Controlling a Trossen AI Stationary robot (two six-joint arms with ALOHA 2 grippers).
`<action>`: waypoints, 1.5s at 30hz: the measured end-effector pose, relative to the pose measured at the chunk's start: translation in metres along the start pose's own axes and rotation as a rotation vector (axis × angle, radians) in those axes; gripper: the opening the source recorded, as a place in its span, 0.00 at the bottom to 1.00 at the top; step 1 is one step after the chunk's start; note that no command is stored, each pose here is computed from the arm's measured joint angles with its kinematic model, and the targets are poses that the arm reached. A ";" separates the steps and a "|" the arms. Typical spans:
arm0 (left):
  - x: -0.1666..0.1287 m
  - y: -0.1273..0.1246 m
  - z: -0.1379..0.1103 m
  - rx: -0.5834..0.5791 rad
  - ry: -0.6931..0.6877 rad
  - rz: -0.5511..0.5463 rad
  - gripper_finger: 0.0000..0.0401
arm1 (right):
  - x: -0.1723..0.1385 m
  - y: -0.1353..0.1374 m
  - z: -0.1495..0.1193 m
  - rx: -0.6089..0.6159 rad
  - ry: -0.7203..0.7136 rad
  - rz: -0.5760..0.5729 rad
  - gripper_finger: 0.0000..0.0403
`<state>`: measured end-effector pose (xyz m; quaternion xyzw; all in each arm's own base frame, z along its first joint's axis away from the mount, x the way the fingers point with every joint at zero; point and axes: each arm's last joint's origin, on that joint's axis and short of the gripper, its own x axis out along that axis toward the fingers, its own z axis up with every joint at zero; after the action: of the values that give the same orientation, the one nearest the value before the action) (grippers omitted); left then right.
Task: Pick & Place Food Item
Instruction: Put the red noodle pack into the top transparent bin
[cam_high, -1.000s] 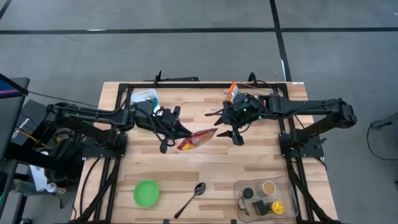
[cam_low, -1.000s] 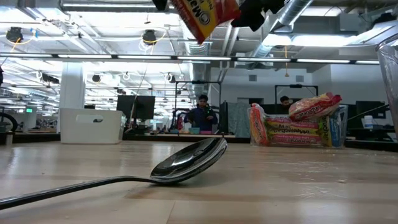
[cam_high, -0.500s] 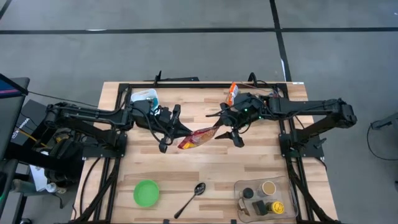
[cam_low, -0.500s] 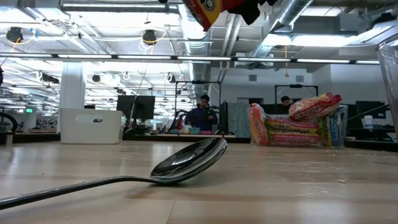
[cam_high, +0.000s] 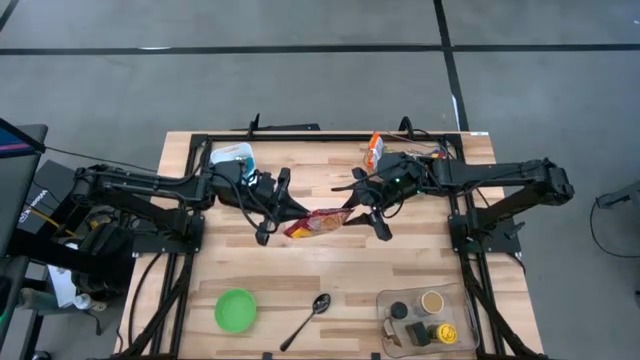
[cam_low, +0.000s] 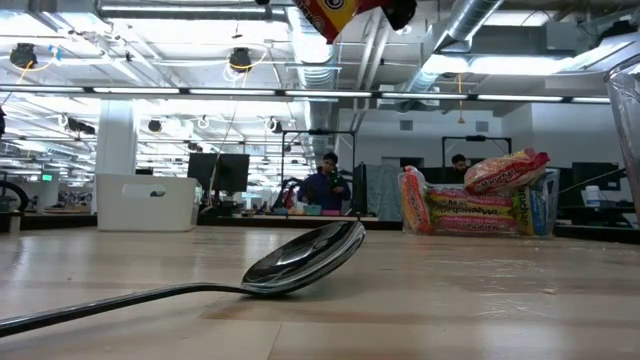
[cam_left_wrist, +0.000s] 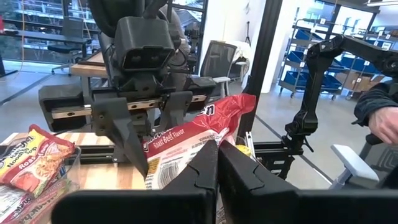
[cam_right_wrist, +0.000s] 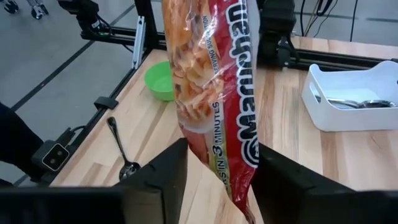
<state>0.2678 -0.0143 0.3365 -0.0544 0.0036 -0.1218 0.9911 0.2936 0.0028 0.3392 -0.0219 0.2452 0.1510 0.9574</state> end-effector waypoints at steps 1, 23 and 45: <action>0.000 0.000 0.000 0.000 0.000 0.000 0.00 | 0.000 0.000 0.000 0.001 0.000 0.000 0.38; 0.000 0.000 -0.003 -0.008 0.027 0.002 0.00 | 0.000 0.000 -0.003 0.035 0.028 0.003 0.18; 0.000 0.001 -0.007 -0.052 0.068 0.008 0.21 | 0.000 -0.002 -0.003 0.039 0.027 -0.012 0.00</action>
<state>0.2676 -0.0141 0.3297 -0.0758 0.0405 -0.1192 0.9891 0.2925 0.0003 0.3369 -0.0069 0.2606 0.1402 0.9552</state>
